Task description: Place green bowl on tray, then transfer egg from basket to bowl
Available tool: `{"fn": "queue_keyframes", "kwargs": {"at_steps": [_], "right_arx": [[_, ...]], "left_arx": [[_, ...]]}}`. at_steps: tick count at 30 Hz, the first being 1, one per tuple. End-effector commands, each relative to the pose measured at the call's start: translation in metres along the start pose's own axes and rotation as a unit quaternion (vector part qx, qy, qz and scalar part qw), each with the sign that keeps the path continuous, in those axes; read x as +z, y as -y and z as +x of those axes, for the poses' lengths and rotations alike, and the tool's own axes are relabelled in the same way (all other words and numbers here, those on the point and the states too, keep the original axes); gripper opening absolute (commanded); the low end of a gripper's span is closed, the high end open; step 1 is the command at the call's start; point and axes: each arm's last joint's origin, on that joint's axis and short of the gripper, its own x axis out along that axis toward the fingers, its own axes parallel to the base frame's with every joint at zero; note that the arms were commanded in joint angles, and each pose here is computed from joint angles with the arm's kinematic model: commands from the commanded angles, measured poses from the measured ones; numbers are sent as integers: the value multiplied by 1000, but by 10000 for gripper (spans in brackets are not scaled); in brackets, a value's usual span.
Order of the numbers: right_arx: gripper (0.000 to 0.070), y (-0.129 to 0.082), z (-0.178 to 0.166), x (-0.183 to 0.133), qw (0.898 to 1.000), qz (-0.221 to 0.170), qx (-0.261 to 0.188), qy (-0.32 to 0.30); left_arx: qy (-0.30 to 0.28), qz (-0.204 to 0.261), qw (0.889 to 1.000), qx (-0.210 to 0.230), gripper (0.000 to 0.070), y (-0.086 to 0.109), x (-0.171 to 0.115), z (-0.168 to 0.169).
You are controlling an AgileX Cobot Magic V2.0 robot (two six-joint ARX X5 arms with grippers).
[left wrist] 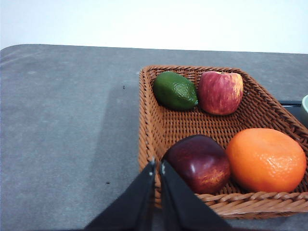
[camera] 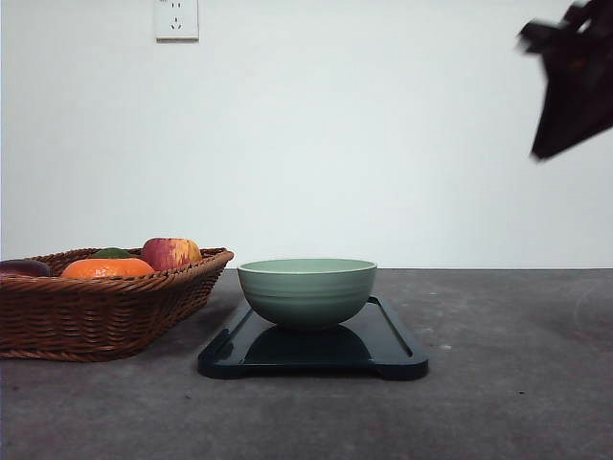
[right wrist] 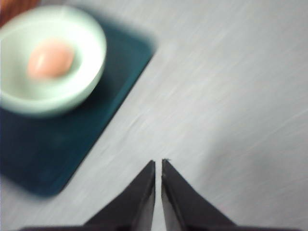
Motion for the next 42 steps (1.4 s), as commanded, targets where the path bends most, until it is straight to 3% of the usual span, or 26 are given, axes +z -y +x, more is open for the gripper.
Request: {"fn": "queue_keyframes", "kwargs": {"at_steps": [1, 5, 10, 23, 30, 42], "right_arx": [[14, 5, -10, -3, 999, -4, -17, 41], [14, 18, -28, -29, 992, 18, -64, 104], [14, 23, -35, -70, 987, 36, -101, 118], [14, 13, -21, -156, 977, 29, -120, 175], [13, 13, -20, -164, 970, 25, -130, 203], [13, 12, -20, -164, 971, 25, -129, 202]], "left_arx": [[-11, 0, 1000, 3, 8, -1, -7, 2], [-11, 0, 1000, 3, 8, -1, -7, 2], [-11, 0, 1000, 3, 8, -1, -7, 2], [-11, 0, 1000, 3, 8, -1, -7, 2], [-12, -1, 1000, 3, 8, -1, -7, 2], [-11, 0, 1000, 2, 8, 0, -7, 2]]}}
